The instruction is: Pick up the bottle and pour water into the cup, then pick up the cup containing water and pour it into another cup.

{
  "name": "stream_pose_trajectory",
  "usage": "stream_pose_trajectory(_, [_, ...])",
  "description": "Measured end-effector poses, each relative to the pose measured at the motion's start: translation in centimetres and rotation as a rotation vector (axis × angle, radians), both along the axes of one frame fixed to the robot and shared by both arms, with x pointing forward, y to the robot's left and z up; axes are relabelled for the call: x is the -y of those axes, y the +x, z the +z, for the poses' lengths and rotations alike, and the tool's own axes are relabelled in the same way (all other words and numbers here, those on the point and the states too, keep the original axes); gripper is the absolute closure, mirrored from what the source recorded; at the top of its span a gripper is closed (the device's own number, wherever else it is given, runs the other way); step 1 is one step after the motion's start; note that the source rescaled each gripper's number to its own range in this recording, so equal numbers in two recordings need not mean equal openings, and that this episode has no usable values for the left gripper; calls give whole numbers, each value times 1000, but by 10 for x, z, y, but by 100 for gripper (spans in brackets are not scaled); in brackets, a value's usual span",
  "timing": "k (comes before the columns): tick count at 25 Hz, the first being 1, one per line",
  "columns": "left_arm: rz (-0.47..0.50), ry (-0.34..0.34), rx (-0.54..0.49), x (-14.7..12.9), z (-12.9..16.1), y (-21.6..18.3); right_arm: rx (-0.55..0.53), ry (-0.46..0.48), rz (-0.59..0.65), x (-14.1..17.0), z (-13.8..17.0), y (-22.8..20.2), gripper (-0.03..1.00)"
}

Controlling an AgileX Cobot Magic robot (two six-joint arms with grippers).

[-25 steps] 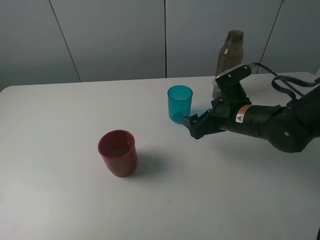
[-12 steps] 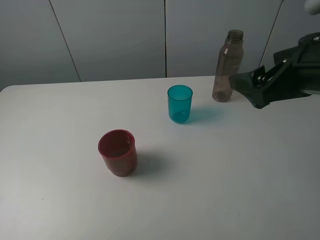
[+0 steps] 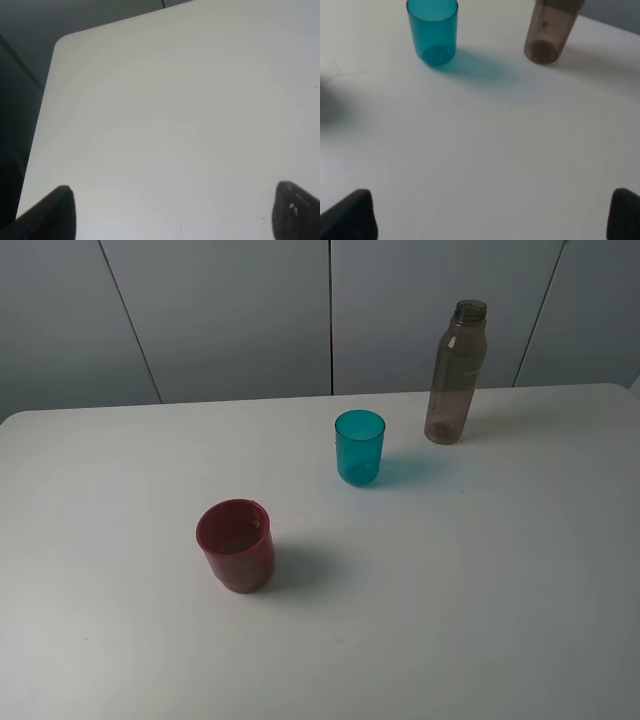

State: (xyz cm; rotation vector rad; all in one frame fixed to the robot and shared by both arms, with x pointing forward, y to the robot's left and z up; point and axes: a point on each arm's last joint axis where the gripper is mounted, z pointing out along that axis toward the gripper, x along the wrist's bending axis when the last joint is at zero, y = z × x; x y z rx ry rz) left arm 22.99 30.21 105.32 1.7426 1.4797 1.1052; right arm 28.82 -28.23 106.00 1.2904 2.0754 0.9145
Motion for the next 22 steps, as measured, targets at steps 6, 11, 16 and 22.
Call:
stream_pose_trajectory(6, [0, 0, 0, 0, 0, 0, 26, -6, 21, 15, -4, -31, -3])
stream_pose_trajectory(11, [0, 0, 0, 0, 0, 0, 117, 62, 57, 19, -8, -49, -3])
stream_pose_trajectory(16, [0, 0, 0, 0, 0, 0, 167, 83, 61, 22, -7, -55, -3])
stream_pose_trajectory(22, [0, 0, 0, 0, 0, 0, 170, 83, 52, 22, -7, -56, -3])
